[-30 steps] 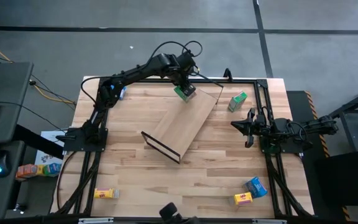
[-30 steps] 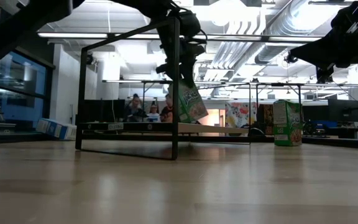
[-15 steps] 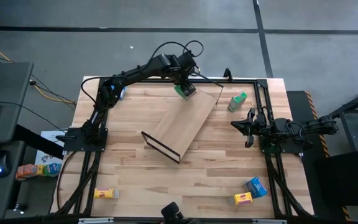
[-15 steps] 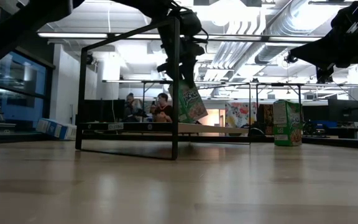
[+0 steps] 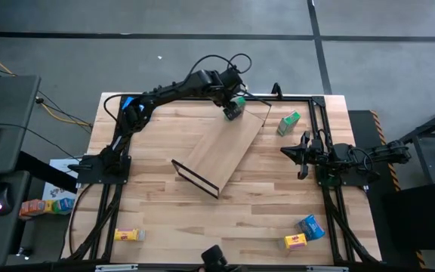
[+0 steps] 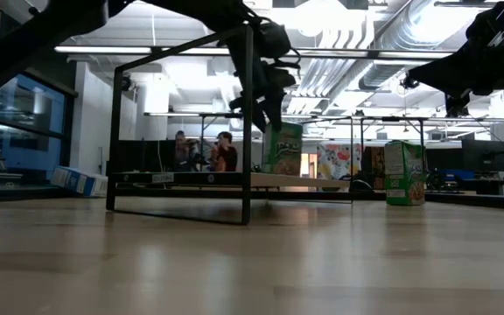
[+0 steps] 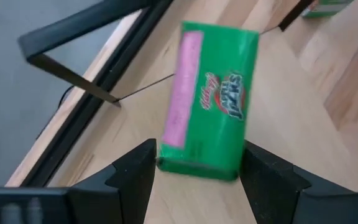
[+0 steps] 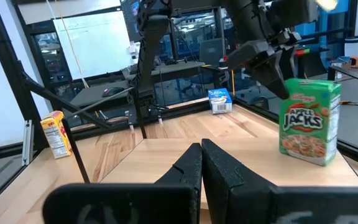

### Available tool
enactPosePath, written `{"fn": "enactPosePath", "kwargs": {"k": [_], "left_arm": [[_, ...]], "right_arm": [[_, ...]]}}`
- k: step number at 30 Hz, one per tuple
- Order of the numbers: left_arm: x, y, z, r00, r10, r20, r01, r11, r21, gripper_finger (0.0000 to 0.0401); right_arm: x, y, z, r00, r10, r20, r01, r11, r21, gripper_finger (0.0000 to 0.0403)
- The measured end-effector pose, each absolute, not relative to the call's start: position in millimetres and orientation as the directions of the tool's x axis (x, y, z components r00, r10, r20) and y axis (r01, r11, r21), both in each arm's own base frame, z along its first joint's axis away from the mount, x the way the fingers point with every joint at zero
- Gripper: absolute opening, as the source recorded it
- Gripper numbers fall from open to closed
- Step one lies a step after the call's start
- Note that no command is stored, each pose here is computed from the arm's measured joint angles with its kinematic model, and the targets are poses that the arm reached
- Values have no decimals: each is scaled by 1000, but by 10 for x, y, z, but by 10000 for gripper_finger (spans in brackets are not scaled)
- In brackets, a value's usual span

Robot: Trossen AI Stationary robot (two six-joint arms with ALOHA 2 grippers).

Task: Stack cereal on shelf
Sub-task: Put the left green cereal box on the shelf

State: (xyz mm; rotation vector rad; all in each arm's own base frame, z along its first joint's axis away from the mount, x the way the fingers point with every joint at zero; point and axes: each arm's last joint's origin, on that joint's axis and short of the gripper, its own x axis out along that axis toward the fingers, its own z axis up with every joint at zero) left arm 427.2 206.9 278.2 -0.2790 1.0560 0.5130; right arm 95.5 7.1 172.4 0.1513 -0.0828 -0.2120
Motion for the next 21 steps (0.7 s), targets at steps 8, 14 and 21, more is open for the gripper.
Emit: {"fn": "enactPosePath", "kwargs": {"k": [8,14,21], "left_arm": [[4292,2075,2793,411,274,-869,-524,852,21,212],[4292,2062,2789,424,236,-875,-513,858,-17,212],[4255,2040,2767,384,215,-898,-568,821,-46,211]], "right_arm": [[958,72,1720,975,-215,61,204,966,156,0],[958,72,1721,975,-215,62,204,966,156,0],[958,72,1720,975,-216,61,204,966,156,0]]}}
